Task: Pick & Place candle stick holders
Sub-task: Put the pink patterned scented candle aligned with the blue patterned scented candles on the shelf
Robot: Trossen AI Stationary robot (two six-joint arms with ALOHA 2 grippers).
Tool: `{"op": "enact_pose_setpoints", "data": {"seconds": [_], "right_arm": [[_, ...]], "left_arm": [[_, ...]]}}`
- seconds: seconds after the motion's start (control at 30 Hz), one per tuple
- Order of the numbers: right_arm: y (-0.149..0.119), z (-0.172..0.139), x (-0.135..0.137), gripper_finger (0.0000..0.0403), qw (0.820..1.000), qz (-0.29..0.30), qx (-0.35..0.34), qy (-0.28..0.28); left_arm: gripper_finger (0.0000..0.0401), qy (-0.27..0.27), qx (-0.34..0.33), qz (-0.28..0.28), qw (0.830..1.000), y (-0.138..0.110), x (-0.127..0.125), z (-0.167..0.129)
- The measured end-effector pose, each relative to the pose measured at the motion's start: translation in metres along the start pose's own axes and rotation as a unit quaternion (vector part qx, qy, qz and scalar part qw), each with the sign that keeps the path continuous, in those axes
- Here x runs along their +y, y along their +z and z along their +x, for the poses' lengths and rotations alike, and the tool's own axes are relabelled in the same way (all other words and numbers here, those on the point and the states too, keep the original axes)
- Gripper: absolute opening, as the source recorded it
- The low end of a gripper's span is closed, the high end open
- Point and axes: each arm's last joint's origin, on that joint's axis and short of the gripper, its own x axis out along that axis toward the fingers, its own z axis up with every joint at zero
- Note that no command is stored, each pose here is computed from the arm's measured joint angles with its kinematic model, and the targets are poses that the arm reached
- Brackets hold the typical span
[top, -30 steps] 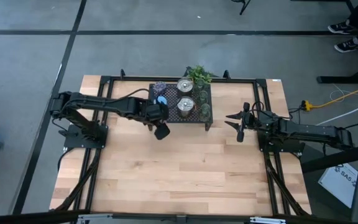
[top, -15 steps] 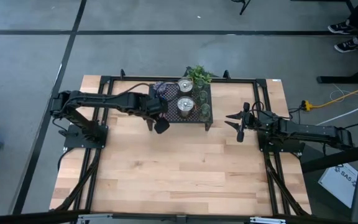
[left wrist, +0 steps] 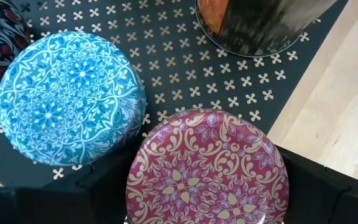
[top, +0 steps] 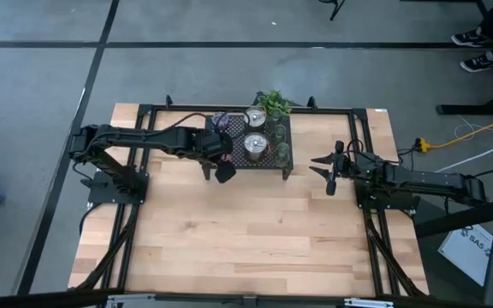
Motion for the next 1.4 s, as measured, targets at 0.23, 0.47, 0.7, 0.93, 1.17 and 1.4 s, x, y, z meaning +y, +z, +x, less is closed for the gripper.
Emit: {"op": "enact_pose_setpoints", "data": {"seconds": [0.23, 0.47, 0.7, 0.93, 1.17, 1.4], "right_arm": [[0.0, 0.0, 0.0, 0.0128, 1.0, 0.0, 0.0, 0.0], [0.0, 0.0, 0.0, 0.0128, 1.0, 0.0, 0.0, 0.0], [0.0, 0.0, 0.0, 0.0128, 1.0, 0.0, 0.0, 0.0], [0.0001, 0.0, 0.0, 0.0128, 1.0, 0.0, 0.0, 0.0], [0.0, 0.0, 0.0, 0.0128, 1.0, 0.0, 0.0, 0.0], [0.0001, 0.0, 0.0, 0.0128, 1.0, 0.0, 0.0, 0.0]], "left_arm": [[0.0314, 0.006, -0.005, -0.001, 1.0, 0.0005, 0.0002, 0.0], [0.0317, 0.006, -0.005, 0.007, 1.0, 0.0006, 0.0002, 0.0], [0.0318, 0.008, -0.002, 0.008, 1.0, -0.0001, 0.0005, 0.0], [0.0318, 0.012, 0.006, 0.01, 1.0, -0.0017, 0.0014, 0.0], [0.0318, 0.017, 0.003, 0.011, 1.0, -0.0015, 0.0017, 0.0], [0.0318, 0.028, -0.002, 0.011, 1.0, -0.0012, 0.0023, -0.0001]]}}
